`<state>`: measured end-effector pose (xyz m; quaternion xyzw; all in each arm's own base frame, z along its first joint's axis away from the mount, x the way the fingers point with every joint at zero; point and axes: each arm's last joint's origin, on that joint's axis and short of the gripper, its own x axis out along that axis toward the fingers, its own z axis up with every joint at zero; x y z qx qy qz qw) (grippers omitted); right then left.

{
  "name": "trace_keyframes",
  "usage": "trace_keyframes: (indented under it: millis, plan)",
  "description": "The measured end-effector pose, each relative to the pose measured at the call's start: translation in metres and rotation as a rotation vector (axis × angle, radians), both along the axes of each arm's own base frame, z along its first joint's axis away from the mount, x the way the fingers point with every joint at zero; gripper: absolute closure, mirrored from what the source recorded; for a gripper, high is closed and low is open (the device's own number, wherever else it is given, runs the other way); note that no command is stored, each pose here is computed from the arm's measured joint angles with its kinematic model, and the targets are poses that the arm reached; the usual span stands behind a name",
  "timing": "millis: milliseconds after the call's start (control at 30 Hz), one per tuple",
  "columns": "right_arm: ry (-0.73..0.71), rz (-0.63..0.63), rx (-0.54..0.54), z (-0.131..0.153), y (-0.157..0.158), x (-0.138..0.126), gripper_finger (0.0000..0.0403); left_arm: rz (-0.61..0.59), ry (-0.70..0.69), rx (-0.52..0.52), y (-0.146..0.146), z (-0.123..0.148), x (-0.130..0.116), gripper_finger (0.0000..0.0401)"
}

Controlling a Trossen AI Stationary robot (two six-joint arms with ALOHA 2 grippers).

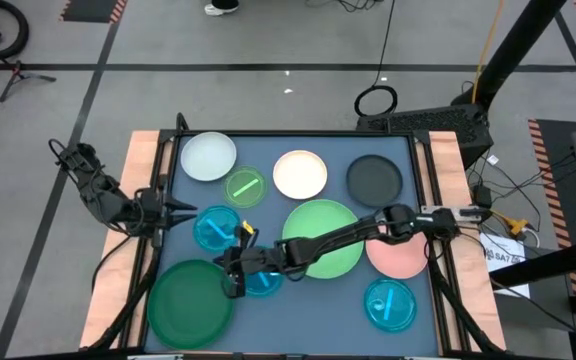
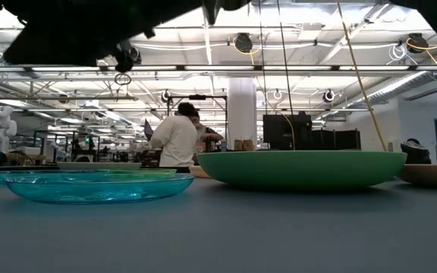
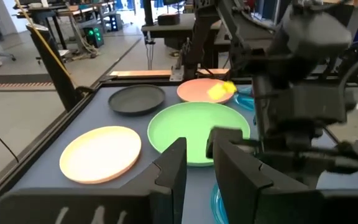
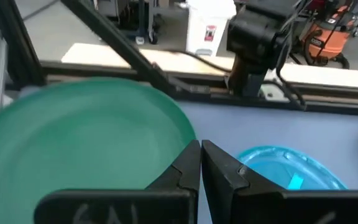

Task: Stack plastic plates
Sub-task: Stack the dark green plate on top of the green plate

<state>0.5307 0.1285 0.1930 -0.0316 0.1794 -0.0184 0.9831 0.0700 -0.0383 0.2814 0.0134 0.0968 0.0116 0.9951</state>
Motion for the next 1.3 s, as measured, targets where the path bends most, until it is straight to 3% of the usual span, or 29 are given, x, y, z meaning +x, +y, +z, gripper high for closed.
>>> trace_keyframes:
  millis: [567, 667, 800, 1000, 1133, 1300]
  plan:
    - [0.136, -0.039, 0.016, -0.021, -0.009, -0.002, 0.0383, -0.005, 0.001, 0.023, 0.0, 0.0, 0.0, 0.0313]
    - [0.138, -0.053, 0.049, -0.021, -0.008, -0.002, 0.0353, -0.005, 0.001, 0.023, 0.0, 0.0, 0.0, 0.0313]
    - [0.141, -0.087, 0.115, -0.022, -0.009, -0.002, 0.0284, -0.005, 0.0, 0.024, 0.0, 0.0, 0.0, 0.0313]
    - [0.184, -0.123, 0.255, -0.043, -0.009, 0.0, 0.0189, -0.005, 0.0, 0.024, 0.0, 0.0, 0.0, 0.0313]
    - [0.195, -0.134, 0.297, -0.057, -0.008, 0.002, 0.0162, -0.006, 0.0, 0.028, 0.0, 0.0, 0.0, 0.0313]
    - [0.181, -0.098, 0.33, -0.065, -0.006, 0.005, 0.016, -0.008, 0.0, 0.036, 0.0, 0.0, 0.0, 0.0313]
